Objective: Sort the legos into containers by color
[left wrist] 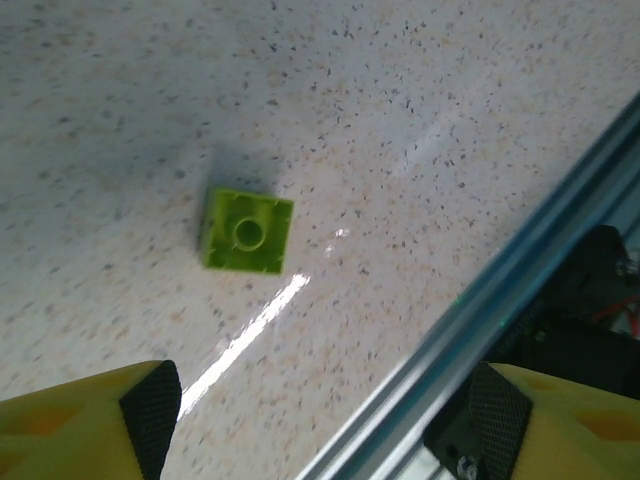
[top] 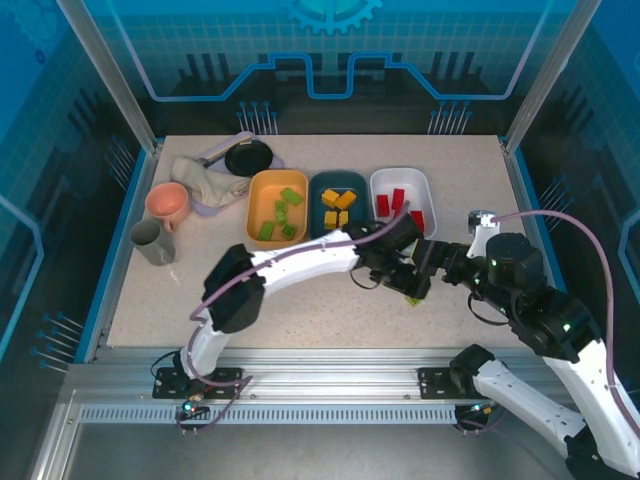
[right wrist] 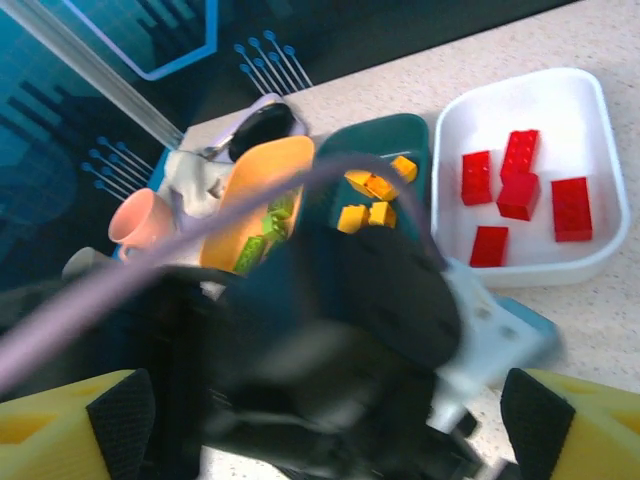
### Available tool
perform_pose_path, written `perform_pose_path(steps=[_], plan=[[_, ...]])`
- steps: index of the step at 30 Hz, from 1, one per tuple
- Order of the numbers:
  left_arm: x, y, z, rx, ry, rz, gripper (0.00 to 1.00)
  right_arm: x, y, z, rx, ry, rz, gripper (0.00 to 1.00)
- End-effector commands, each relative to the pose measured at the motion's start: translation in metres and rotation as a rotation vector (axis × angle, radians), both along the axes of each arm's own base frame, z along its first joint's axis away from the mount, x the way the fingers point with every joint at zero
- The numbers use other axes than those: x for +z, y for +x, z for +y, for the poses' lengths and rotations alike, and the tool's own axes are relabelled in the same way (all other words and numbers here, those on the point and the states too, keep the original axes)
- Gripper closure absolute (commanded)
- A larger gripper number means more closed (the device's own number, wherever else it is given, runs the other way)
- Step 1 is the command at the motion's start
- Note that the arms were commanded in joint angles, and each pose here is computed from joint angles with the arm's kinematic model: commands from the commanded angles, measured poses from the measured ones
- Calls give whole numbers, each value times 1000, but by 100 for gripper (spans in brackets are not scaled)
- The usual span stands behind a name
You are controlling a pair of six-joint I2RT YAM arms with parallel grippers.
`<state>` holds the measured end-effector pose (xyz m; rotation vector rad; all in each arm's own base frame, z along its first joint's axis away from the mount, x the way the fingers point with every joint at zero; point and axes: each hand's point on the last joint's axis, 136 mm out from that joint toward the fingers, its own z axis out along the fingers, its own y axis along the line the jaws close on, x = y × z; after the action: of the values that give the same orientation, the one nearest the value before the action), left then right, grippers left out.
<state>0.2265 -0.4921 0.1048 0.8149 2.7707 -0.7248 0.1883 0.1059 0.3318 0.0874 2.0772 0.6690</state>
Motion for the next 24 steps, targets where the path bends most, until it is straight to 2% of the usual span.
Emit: perform_pose_path(steps=[1,6,16,20,24], plan=[[-19,11,8,3,128,-66,20,48,-10,3,47,99,-142,5],[-47,15,6,14,193,-76,20,71,-17,-1,36,179,-188,4],[-72,23,-5,48,230,-82,23,62,-21,-1,37,185,-142,4],[-82,23,-6,50,241,-77,30,58,-21,-2,30,191,-124,4],[-88,19,-9,44,241,-61,46,57,-21,-2,27,189,-120,5]])
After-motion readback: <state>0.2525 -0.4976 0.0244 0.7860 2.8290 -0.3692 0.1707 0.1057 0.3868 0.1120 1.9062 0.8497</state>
